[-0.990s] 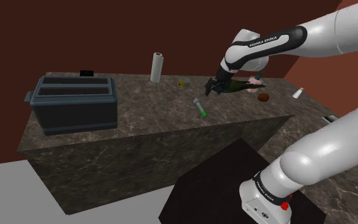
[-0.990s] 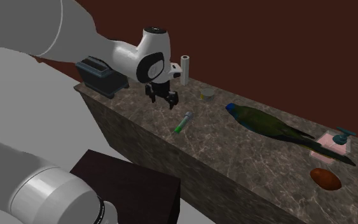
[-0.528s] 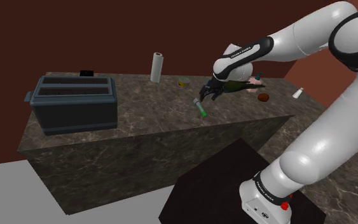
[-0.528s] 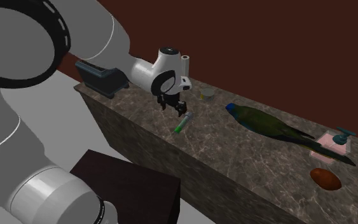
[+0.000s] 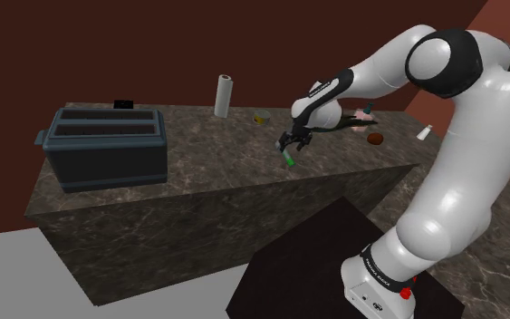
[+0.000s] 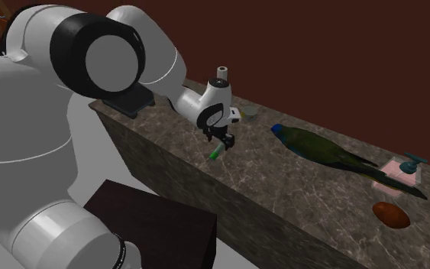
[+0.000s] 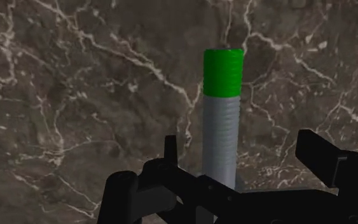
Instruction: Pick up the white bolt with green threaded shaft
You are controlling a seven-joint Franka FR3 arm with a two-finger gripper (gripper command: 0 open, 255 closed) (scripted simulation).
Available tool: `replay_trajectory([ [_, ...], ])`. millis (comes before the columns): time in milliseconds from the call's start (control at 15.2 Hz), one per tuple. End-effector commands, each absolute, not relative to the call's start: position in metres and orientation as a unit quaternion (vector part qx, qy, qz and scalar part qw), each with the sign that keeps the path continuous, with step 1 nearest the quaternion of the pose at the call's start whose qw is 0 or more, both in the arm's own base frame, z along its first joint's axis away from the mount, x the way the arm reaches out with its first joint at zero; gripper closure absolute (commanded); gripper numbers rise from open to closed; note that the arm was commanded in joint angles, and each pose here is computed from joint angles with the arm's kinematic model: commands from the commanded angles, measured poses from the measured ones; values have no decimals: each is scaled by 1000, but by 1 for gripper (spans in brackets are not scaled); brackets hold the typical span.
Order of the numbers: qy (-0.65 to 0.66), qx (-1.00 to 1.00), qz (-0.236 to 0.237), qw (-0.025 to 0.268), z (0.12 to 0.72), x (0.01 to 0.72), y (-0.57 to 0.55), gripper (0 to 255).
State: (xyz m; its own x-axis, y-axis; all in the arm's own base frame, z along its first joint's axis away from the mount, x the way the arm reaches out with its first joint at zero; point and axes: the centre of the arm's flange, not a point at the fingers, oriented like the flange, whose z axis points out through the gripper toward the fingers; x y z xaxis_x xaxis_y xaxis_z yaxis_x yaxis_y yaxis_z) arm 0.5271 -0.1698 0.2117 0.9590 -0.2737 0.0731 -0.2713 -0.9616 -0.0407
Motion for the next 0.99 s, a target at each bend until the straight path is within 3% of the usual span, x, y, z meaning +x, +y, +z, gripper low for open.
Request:
replay_trajectory([
  [0,141,-989,-39,14,199,530,-172,0],
  [528,141,-989,-39,14,164,529,-172,0],
  [594,141,-989,-39,14,165,529,-172,255],
  [924,141,-989,-39,14,165,531,-170,255],
])
